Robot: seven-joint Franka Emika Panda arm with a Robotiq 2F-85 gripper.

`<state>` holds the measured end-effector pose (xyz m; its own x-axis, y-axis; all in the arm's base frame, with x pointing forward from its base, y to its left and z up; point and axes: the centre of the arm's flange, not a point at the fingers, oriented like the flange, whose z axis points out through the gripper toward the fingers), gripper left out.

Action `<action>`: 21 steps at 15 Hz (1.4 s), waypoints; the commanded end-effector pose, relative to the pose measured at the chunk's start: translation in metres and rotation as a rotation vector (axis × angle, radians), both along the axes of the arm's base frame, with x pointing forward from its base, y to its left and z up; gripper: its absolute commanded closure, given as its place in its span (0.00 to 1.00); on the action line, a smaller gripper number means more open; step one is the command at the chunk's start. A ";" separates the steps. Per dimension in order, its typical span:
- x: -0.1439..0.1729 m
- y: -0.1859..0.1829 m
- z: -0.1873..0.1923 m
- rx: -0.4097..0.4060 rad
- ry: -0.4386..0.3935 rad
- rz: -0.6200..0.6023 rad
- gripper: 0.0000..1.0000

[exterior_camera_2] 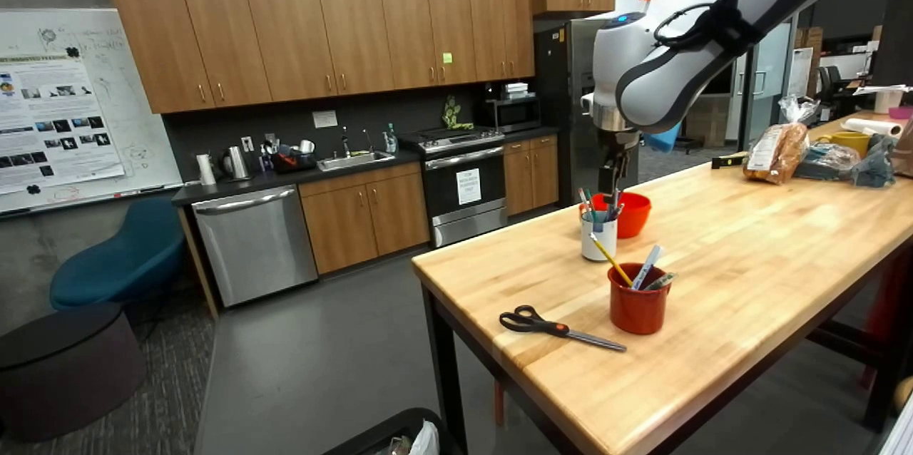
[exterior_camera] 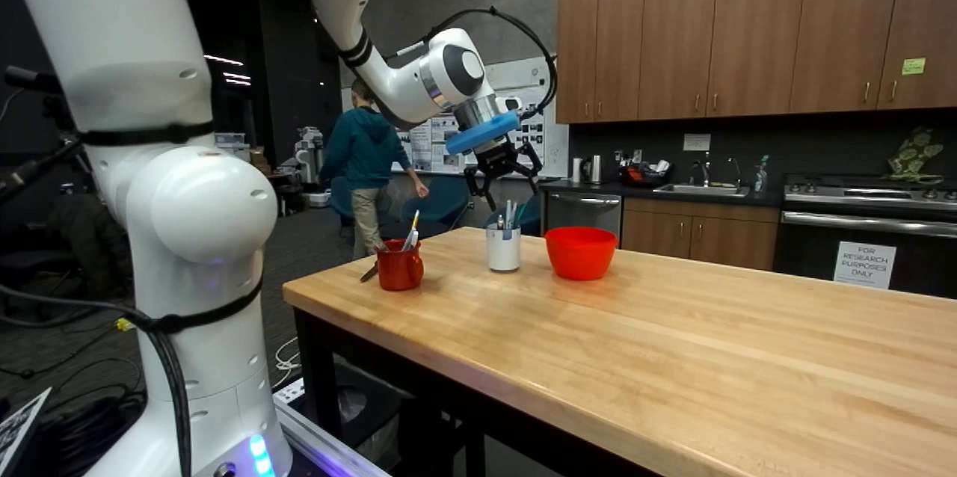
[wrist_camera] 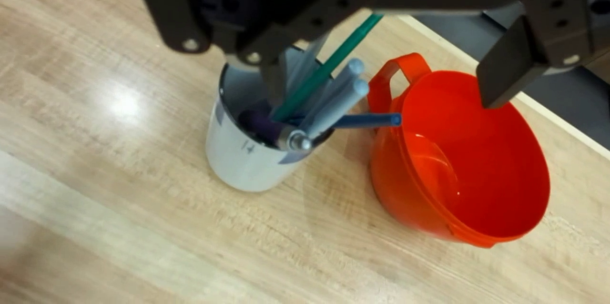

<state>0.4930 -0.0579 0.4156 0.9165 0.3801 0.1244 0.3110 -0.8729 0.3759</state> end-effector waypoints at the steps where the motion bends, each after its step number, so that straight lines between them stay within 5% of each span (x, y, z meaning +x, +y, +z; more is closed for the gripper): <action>1: 0.013 -0.001 -0.003 0.006 0.032 0.032 0.00; 3: 0.016 0.000 -0.008 0.007 0.039 0.037 0.07; 4: 0.017 0.001 -0.010 0.009 0.038 0.033 0.27; 13: 0.011 0.009 -0.002 0.025 0.048 0.031 0.94; 21: -0.003 0.027 0.027 0.027 0.013 0.041 0.97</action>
